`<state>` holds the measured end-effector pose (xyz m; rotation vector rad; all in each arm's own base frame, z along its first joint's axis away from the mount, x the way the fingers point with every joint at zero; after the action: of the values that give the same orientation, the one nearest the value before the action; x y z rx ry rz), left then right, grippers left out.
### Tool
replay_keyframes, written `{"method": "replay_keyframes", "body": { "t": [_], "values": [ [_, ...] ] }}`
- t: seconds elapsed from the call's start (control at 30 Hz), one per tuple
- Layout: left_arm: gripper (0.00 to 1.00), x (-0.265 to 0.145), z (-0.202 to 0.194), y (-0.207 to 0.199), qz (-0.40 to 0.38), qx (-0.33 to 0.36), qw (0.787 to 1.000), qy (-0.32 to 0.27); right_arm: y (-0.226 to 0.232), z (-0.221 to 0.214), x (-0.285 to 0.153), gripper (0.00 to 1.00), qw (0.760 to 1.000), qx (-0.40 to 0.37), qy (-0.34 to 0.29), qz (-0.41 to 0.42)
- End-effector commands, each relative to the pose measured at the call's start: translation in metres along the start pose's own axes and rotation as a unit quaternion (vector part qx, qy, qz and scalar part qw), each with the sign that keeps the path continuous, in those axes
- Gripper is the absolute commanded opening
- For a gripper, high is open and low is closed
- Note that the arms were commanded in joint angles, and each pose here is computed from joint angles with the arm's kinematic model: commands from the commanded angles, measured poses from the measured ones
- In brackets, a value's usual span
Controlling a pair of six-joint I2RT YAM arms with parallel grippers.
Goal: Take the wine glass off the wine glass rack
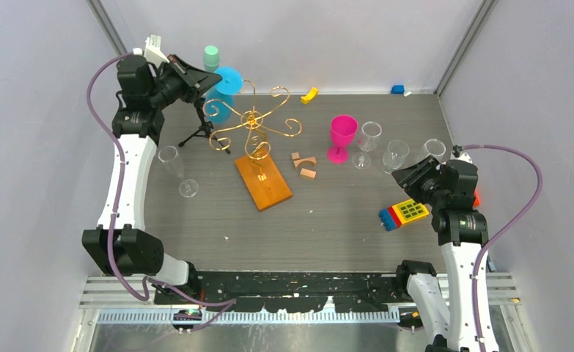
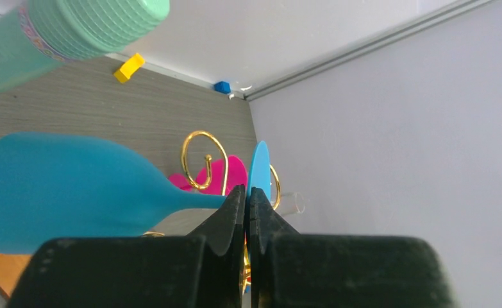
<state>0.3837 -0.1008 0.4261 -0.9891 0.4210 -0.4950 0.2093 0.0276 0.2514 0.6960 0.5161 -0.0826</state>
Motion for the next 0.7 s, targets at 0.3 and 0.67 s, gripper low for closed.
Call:
{"method": "replay_keyframes", "body": {
  "t": [0.3, 0.67],
  "values": [
    [0.0, -0.069, 0.033, -0.085, -0.085, 0.121, 0.98, -0.134, 0.036, -0.001, -0.019, 0.58, 0.992, -0.033, 0.014, 0.12],
    [0.0, -0.101, 0.012, -0.15, -0.254, 0.085, 0.958, -0.103, 0.088, 0.0, -0.052, 0.69, 0.953, -0.026, 0.029, 0.302]
  ]
}}
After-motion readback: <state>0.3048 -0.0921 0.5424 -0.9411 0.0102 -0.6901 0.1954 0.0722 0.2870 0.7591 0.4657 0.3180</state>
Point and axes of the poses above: each gripper's point midway between its finger pads, its own x axis out along the fingers, its own y axis along the line the jaws close on, z = x × y, the point moved 4 cm from there along -x, back along the fingers, and after that the axes turned 5 degrees about -x, right-handed, at the moved point
